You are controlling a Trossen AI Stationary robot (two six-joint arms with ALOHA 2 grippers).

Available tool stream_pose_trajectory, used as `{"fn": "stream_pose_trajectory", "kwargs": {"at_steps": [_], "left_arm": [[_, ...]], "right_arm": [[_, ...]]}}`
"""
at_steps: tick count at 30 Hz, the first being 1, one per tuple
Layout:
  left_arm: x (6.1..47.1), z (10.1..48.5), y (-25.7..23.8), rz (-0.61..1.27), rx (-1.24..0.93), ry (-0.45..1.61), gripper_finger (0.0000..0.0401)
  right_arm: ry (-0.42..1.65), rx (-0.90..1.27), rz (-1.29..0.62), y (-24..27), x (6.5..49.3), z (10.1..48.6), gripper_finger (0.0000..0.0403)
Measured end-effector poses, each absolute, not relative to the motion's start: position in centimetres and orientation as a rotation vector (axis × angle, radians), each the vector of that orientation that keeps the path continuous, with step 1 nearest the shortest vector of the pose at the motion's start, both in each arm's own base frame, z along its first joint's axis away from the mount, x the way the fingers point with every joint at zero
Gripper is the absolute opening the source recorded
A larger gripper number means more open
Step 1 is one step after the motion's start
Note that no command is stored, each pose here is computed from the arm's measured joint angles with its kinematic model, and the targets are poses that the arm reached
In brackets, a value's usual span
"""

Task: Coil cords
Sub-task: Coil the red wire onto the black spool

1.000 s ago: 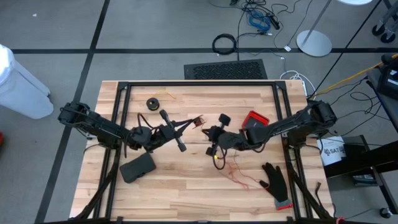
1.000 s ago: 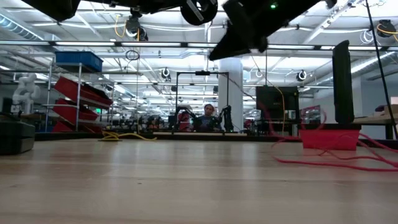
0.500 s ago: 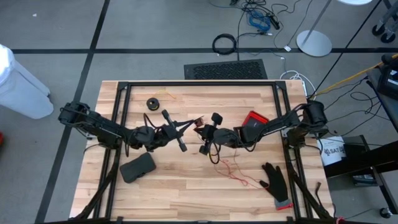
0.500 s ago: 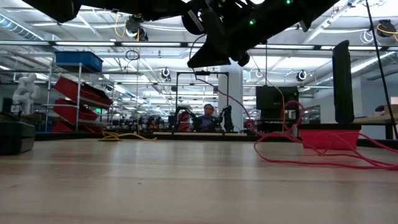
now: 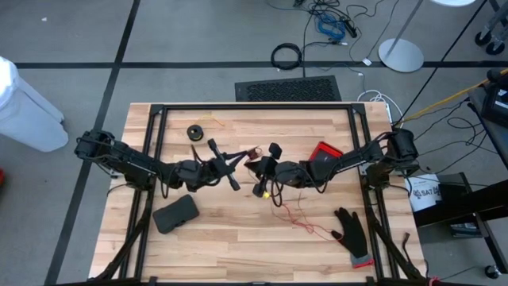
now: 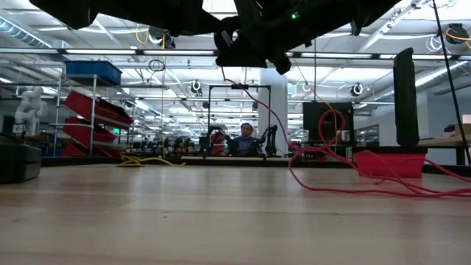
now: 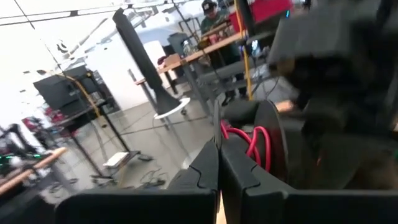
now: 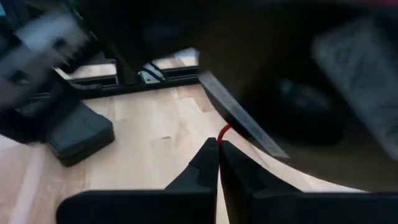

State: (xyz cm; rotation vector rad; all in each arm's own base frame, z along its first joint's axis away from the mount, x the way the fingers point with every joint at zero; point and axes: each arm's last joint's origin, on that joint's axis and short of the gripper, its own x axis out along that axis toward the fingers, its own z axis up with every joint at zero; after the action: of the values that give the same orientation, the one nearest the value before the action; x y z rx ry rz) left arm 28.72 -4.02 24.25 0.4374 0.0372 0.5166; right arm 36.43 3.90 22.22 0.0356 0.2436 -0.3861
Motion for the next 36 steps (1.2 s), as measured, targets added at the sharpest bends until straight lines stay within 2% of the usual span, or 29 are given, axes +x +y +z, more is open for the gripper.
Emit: {"fn": "stream_pose_trajectory", "kwargs": {"at_steps": [13, 19, 28, 36], "left_arm": [[28.7, 22.7, -3.7, 0.537, 0.559, 0.218, 0.0000], [28.5, 22.0, -3.8, 0.550, 0.596, 0.296, 0.0000], [28.3, 22.2, -5.2, 0.513, 0.579, 0.257, 0.0000], [28.2, 23.3, -6.0, 0.441, 0.455, 0.127, 0.0000]], "right_arm": [[0.192, 0.068, -0.347, 4.3, 36.5, 22.8, 0.0000], [0.248, 0.042, -0.340, 4.8, 35.2, 24.0, 0.0000], [0.471, -0.010, -0.410, 3.2, 31.2, 26.0, 0.0000], [0.533, -0.077, -0.425, 2.4, 30.5, 26.1, 0.0001]]}}
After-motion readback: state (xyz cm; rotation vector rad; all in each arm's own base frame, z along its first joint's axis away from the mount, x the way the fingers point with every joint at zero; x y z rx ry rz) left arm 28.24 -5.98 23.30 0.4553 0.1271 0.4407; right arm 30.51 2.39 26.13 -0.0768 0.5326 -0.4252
